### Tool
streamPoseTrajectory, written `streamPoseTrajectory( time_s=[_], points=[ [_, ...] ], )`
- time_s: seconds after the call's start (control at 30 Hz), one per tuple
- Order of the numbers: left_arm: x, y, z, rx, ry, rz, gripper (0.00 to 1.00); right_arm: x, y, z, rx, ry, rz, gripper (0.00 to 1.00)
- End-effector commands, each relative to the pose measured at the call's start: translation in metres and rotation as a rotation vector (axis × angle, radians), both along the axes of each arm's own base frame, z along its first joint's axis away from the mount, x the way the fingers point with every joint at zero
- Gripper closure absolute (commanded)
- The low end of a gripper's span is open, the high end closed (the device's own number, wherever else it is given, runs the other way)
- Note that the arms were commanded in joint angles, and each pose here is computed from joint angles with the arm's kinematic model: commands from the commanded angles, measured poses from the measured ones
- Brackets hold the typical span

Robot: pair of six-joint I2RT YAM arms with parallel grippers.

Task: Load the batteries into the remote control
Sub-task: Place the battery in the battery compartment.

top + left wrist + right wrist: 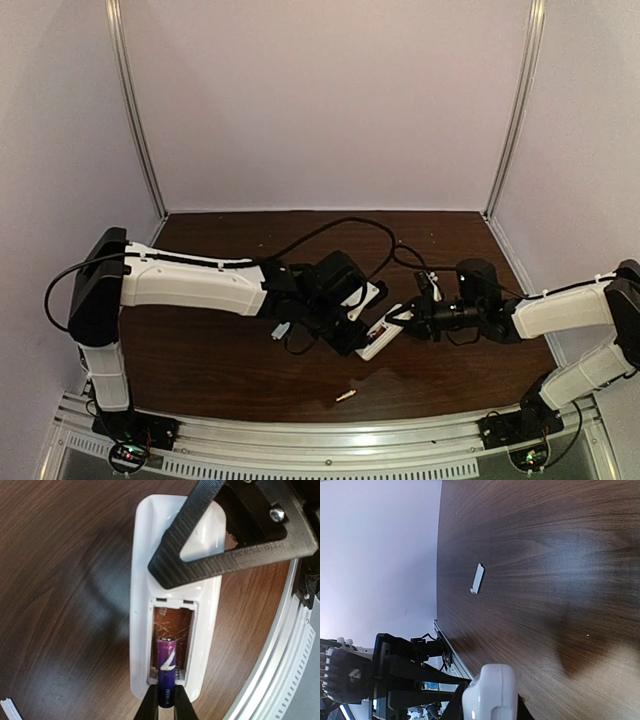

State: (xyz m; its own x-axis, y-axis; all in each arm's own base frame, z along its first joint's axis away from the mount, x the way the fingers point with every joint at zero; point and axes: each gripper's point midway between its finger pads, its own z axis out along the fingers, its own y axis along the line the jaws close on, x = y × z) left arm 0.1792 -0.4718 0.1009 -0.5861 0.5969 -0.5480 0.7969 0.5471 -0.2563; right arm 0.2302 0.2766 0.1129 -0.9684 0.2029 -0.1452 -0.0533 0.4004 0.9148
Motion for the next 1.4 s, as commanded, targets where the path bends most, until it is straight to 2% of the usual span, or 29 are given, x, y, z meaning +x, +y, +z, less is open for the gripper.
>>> streamPoseTrajectory(
  time_s=[0.0,0.57,0.73,0.87,1.2,1.37],
  points=[
    [0.007,-0.005,-0.001,-0.009,0.023,0.032,1.0,0.0,0.007,0.012,0.045,-0.022,0.02,1.0],
    [0.012,-0.009,-0.004,0.007,0.026,0.032,0.98,-0.003,0.012,0.011,0.067,-0.009,0.035,1.0],
    [0.013,-0.008,-0.005,0.013,0.026,0.037,0.9,-0.004,0.012,0.01,0.066,-0.003,0.038,1.0],
    [0.012,-0.006,-0.006,0.024,0.032,0.034,0.87,-0.004,0.012,0.01,0.064,-0.003,0.037,1.0],
    [0.014,-0.004,0.003,0.015,0.013,0.038,0.74,-0.004,0.012,0.008,0.056,0.006,0.038,1.0],
    [0.013,-0.008,0.027,-0.055,-0.024,0.003,0.6,-0.006,0.012,0.006,0.055,0.016,0.05,1.0]
  ],
)
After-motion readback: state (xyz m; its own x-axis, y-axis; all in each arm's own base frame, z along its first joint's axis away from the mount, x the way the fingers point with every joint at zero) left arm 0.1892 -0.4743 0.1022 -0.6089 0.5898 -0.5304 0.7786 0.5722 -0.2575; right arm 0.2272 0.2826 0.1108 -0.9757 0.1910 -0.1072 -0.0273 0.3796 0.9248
